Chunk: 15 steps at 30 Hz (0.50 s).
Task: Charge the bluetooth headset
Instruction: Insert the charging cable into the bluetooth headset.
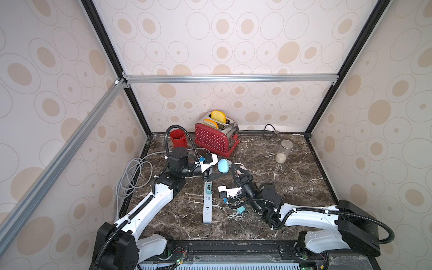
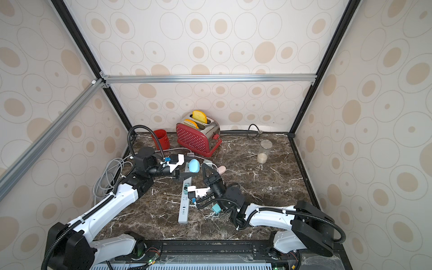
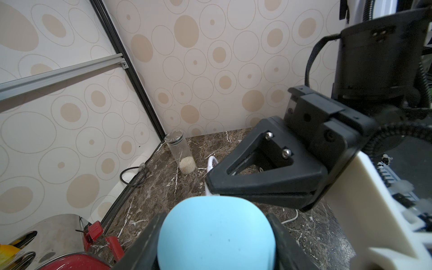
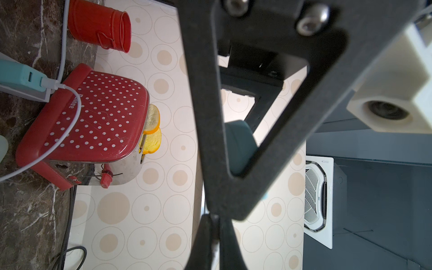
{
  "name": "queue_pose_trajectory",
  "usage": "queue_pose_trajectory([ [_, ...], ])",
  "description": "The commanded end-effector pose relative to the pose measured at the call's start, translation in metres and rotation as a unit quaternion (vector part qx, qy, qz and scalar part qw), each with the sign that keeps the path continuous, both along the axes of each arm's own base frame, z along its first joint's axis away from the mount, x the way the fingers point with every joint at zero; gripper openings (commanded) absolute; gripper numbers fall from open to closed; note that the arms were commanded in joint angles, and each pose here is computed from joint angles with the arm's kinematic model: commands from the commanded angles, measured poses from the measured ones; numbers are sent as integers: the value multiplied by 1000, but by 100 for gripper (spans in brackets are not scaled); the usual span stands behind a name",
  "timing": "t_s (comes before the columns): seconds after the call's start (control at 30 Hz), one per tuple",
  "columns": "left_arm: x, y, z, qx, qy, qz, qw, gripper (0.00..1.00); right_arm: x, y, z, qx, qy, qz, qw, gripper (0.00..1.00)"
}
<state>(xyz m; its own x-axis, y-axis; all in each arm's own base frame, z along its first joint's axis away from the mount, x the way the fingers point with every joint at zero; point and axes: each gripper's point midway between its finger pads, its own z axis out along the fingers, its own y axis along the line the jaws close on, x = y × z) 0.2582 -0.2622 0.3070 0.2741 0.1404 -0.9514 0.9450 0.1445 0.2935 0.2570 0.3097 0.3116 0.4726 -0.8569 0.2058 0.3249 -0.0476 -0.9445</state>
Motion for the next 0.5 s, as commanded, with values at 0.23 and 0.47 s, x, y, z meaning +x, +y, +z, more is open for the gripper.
queue_pose_trajectory([
  [0.23,1,-1,6,-2,-18,1,1000,46,-5,0,23,39,-20,4,999,0],
  [0.47,2,-1,5,1,-18,6,1000,46,-7,0,26,42,-22,2,999,0],
])
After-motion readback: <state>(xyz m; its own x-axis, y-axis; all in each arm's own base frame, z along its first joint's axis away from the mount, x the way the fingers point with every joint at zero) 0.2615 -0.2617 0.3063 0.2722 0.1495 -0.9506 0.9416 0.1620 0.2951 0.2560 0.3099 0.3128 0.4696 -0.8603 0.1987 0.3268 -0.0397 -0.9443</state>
